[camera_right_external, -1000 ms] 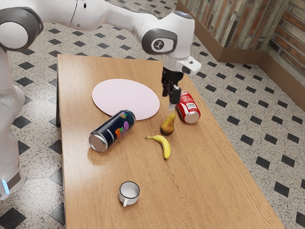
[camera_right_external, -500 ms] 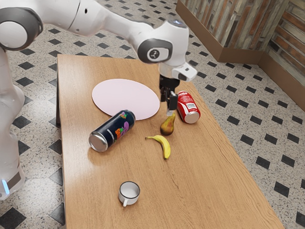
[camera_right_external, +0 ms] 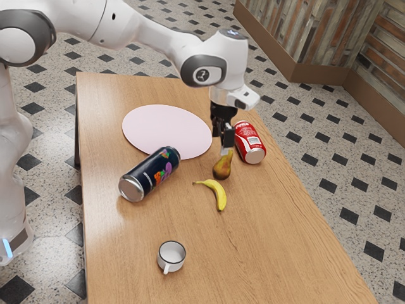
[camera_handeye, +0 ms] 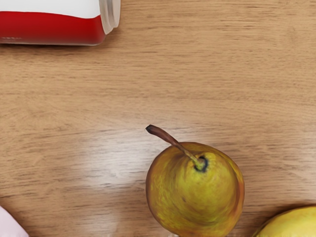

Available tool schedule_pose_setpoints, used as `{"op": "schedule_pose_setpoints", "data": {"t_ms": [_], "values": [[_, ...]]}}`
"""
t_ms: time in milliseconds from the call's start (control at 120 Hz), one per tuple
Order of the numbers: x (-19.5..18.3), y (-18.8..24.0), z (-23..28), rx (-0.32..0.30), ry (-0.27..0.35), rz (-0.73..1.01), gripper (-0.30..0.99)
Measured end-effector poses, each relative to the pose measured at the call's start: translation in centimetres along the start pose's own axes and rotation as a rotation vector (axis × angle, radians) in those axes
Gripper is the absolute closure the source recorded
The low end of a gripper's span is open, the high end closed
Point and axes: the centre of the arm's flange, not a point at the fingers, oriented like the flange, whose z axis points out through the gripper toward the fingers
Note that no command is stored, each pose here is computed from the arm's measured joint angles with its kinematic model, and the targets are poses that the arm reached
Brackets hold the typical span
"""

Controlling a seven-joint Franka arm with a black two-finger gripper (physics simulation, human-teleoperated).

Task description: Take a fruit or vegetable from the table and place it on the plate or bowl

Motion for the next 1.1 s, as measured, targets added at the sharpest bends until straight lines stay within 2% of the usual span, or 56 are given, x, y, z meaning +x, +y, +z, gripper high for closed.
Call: {"op": "schedule_pose_setpoints", "data": {"t_ms": [750, 1100], "values": [[0.5, 0.5, 4.3, 0.014, -0.031, 0.002, 0.0], [0.8, 2.9, 5.6, 0.011, -0.038, 0.039, 0.0]]}}
